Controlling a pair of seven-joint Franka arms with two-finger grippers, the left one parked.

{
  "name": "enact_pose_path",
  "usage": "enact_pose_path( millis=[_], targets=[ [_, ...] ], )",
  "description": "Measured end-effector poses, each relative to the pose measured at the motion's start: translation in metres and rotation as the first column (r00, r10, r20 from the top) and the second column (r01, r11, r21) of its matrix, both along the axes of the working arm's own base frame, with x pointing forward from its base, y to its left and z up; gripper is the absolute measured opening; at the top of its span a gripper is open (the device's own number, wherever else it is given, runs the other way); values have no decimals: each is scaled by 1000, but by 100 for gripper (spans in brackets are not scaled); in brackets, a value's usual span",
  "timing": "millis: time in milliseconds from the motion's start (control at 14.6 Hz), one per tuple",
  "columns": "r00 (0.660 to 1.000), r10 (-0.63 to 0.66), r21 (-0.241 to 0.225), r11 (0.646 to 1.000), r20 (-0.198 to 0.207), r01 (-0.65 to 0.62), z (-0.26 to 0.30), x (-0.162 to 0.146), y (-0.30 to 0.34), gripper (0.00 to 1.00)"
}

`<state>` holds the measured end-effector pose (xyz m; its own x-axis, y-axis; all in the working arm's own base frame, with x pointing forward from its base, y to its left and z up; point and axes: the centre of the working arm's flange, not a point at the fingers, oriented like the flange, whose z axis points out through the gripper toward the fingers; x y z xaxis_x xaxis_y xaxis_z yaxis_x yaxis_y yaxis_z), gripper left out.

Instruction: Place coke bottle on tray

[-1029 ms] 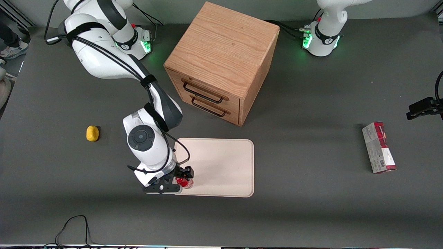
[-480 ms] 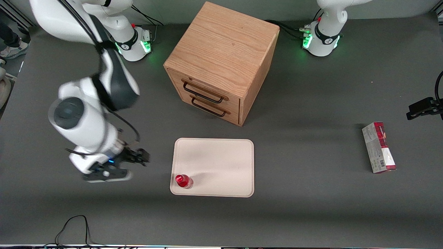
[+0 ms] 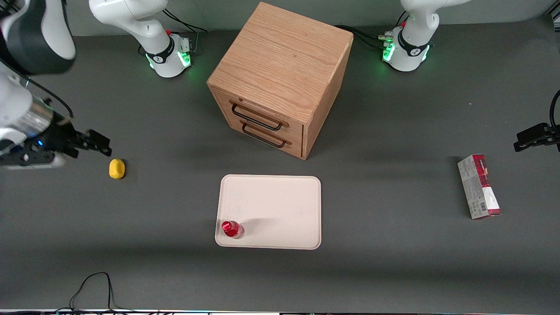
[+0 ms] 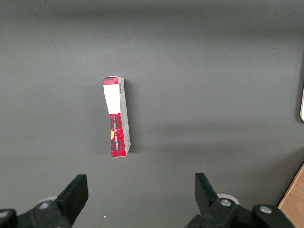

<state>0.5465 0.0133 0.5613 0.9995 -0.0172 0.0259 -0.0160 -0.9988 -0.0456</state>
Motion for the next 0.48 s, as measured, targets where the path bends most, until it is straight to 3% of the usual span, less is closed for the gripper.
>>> enact_pose_path(
  millis=[206, 480],
  targets=[
    [1000, -3, 22, 1000, -14, 3, 22, -27, -9, 100],
    [999, -4, 22, 1000, -34, 5, 13, -28, -9, 100]
  ],
)
